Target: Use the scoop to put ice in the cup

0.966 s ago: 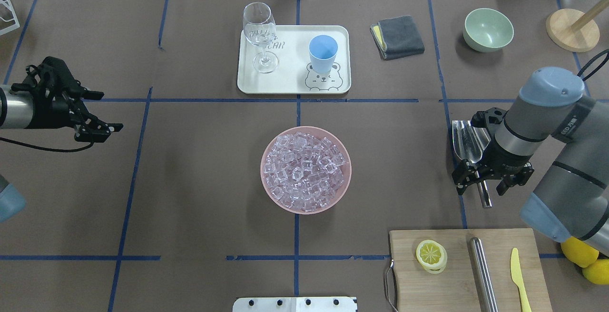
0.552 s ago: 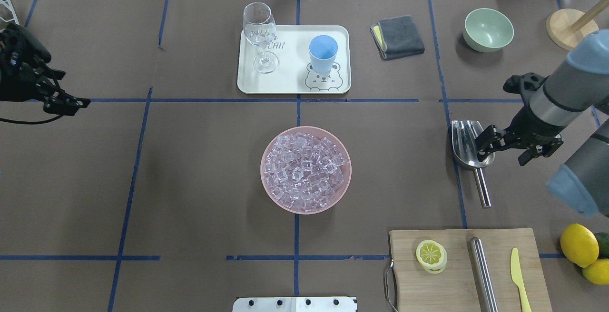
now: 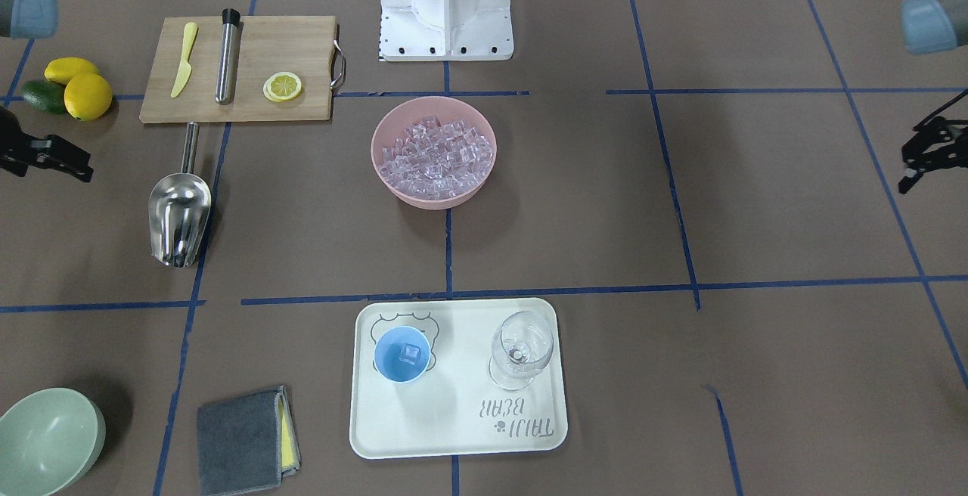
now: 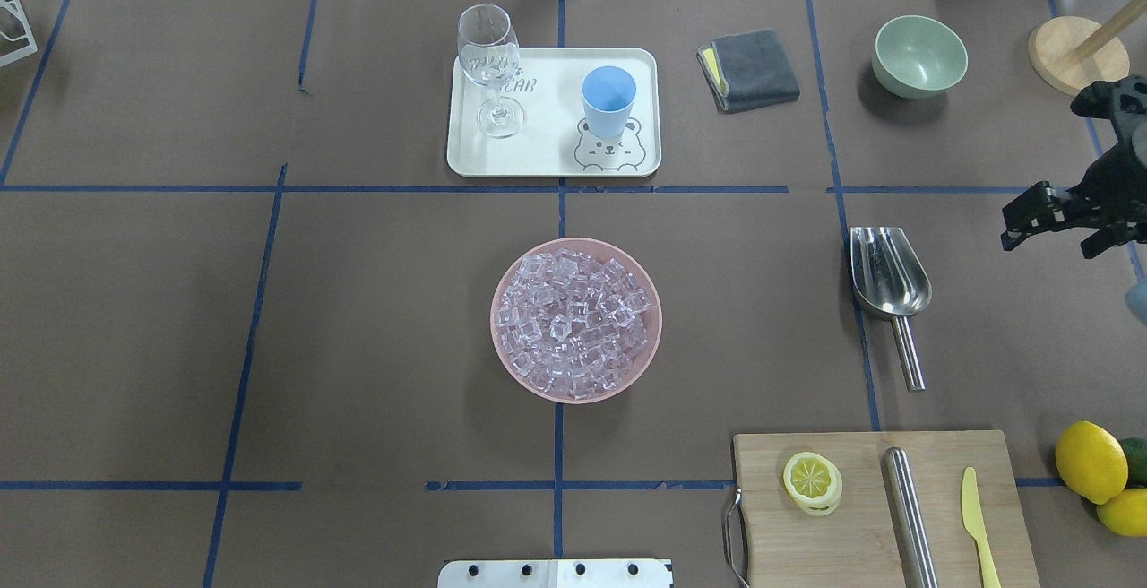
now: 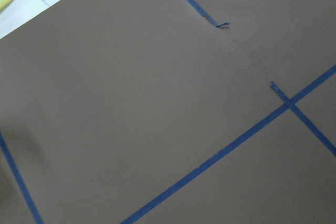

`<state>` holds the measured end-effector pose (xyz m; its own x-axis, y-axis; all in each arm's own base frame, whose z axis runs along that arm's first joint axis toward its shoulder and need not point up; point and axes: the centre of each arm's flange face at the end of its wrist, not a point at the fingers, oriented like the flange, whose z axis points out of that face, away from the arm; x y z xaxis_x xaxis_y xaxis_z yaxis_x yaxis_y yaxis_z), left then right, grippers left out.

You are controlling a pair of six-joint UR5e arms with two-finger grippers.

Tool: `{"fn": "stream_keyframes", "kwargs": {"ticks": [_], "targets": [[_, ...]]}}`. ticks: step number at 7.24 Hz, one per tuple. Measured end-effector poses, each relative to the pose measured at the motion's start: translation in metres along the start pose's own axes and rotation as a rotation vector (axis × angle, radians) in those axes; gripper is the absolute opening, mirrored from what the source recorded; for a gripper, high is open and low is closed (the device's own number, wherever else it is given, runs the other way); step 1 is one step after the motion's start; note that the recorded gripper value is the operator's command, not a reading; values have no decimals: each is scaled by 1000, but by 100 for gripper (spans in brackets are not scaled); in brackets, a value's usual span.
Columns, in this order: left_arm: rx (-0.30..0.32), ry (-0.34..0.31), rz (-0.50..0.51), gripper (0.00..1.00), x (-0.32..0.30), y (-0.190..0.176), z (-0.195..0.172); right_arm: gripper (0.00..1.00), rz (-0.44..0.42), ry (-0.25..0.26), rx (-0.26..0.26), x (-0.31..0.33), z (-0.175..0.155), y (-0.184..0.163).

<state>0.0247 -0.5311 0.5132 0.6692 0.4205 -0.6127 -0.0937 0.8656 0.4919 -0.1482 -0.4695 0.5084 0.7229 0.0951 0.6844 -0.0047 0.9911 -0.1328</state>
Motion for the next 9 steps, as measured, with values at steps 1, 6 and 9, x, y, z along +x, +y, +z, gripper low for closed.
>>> {"fn": "stream_keyframes", "kwargs": {"ticks": [1,6,9], "targets": [[-37,6,-87,100,-24,11,-15,100,-30,11,13,24,-5,-1],[-304,-6,-351,100,-67,79,-6,100,-100,83,66,102,-22,-8],[-264,-14,-303,100,-71,69,-2,100,-70,54,89,113,-38,-11]]}}
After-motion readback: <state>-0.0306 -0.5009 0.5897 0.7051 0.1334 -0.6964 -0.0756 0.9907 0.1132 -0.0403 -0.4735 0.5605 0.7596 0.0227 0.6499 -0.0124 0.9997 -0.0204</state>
